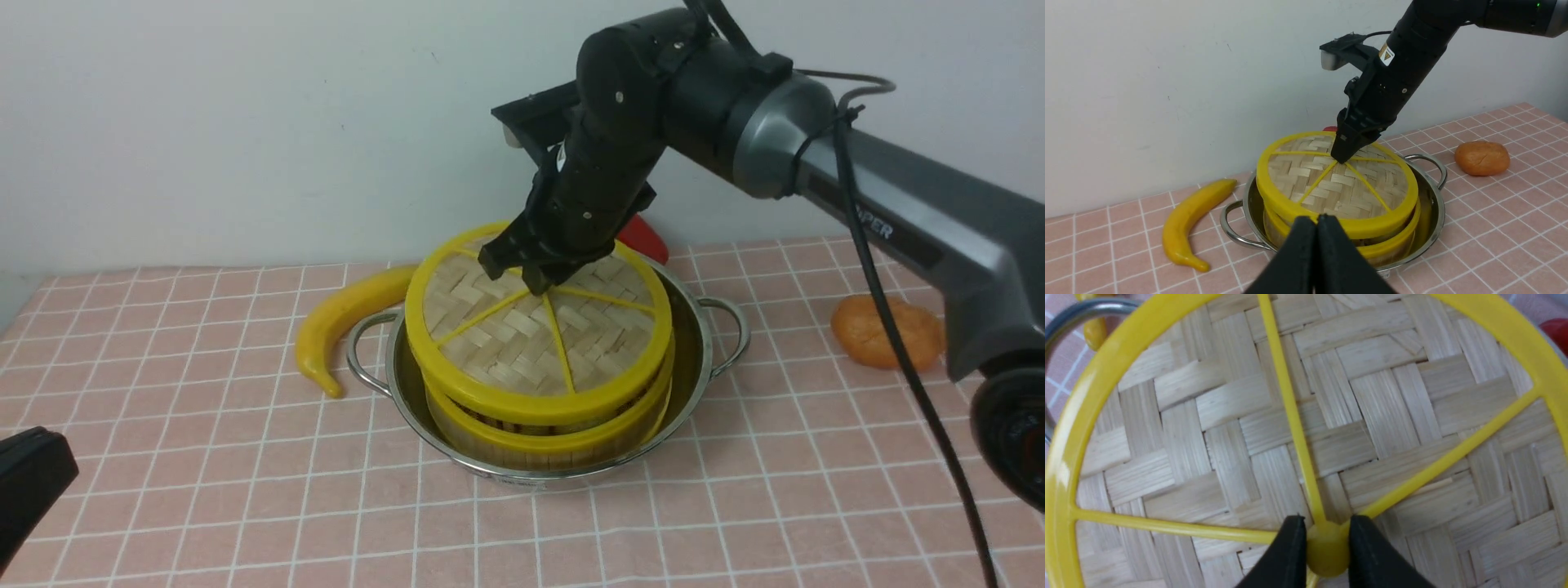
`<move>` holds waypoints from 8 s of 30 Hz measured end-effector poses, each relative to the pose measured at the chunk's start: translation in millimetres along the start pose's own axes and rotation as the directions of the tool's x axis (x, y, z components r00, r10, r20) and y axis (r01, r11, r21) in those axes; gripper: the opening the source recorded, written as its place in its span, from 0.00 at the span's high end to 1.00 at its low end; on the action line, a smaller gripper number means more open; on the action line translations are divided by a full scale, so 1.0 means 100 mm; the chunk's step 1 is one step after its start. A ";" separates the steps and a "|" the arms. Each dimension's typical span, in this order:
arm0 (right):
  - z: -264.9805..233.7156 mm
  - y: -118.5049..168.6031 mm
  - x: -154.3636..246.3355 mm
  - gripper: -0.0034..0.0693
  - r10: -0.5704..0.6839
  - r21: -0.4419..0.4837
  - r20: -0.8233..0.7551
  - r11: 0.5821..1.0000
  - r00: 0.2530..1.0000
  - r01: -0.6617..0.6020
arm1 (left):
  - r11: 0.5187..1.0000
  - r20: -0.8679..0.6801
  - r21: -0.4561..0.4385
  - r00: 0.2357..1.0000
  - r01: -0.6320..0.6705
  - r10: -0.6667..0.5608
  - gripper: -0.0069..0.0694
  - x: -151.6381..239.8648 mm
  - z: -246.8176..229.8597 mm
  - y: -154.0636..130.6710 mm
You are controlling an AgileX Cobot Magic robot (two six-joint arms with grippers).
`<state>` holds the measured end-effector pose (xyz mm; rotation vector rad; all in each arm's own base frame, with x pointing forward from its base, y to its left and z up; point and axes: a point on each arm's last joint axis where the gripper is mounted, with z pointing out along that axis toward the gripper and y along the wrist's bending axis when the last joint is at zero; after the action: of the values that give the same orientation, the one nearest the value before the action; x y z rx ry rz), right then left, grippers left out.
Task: Place the steamer in the pot on the pink tablecloth, and put the lid on the steamer.
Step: 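Place the bamboo steamer lid onto the steamer basket in the pot with the right gripper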
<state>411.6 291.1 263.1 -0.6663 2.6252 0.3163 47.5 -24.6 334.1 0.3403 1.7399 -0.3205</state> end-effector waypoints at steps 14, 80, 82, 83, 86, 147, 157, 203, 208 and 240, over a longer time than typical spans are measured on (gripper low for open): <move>0.07 -0.02 0.09 0.75 0.012 0.020 -0.016 1.000 1.000 -0.012 | 1.000 0.000 0.000 1.000 0.000 0.000 0.92 0.00 0.00 0.00; 0.13 -0.05 0.15 0.75 -0.009 0.044 -0.067 0.999 0.998 0.012 | 1.000 0.000 -0.001 1.000 -0.001 0.001 0.92 0.00 0.00 0.00; 0.13 -0.05 0.15 0.75 -0.006 0.040 -0.067 0.999 0.998 0.009 | 1.000 0.000 -0.001 1.000 -0.001 0.001 0.92 0.00 0.00 0.00; 0.13 -0.05 0.15 0.75 -0.007 0.040 -0.067 0.999 0.998 0.009 | 1.000 0.000 -0.001 1.000 -0.001 0.001 0.92 0.00 0.00 0.00; 0.13 -0.05 0.15 0.75 -0.005 0.039 -0.066 0.999 0.998 0.007 | 1.000 0.000 -0.001 1.000 -0.001 0.001 0.92 0.00 0.00 0.00; 0.07 -0.04 0.14 0.75 -0.018 0.017 -0.065 1.000 0.998 0.019 | 1.000 0.000 -0.001 1.000 -0.001 0.001 0.92 0.00 0.00 0.00; 0.07 -0.04 0.14 0.75 -0.018 0.017 -0.064 1.000 0.998 0.019 | 1.000 0.000 -0.001 1.000 -0.001 0.001 0.92 0.00 0.00 0.00; 0.15 -0.03 0.15 0.75 -0.029 0.009 -0.071 1.000 0.997 0.030 | 1.000 0.000 -0.001 1.000 -0.001 0.001 0.92 0.00 0.00 0.00; 0.15 -0.03 0.15 0.75 -0.030 0.003 -0.070 1.000 0.997 0.030 | 1.000 0.000 -0.001 1.000 -0.001 0.001 0.92 0.00 0.00 0.00; 0.16 -0.04 0.10 0.75 -0.021 0.023 -0.065 0.999 0.998 0.023 | 1.000 0.000 -0.001 1.000 -0.001 0.001 0.92 0.00 0.00 0.00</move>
<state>411.0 288.3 243.7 -0.7080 2.6766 0.2603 47.5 -24.6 334.1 0.3406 1.7398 -0.3195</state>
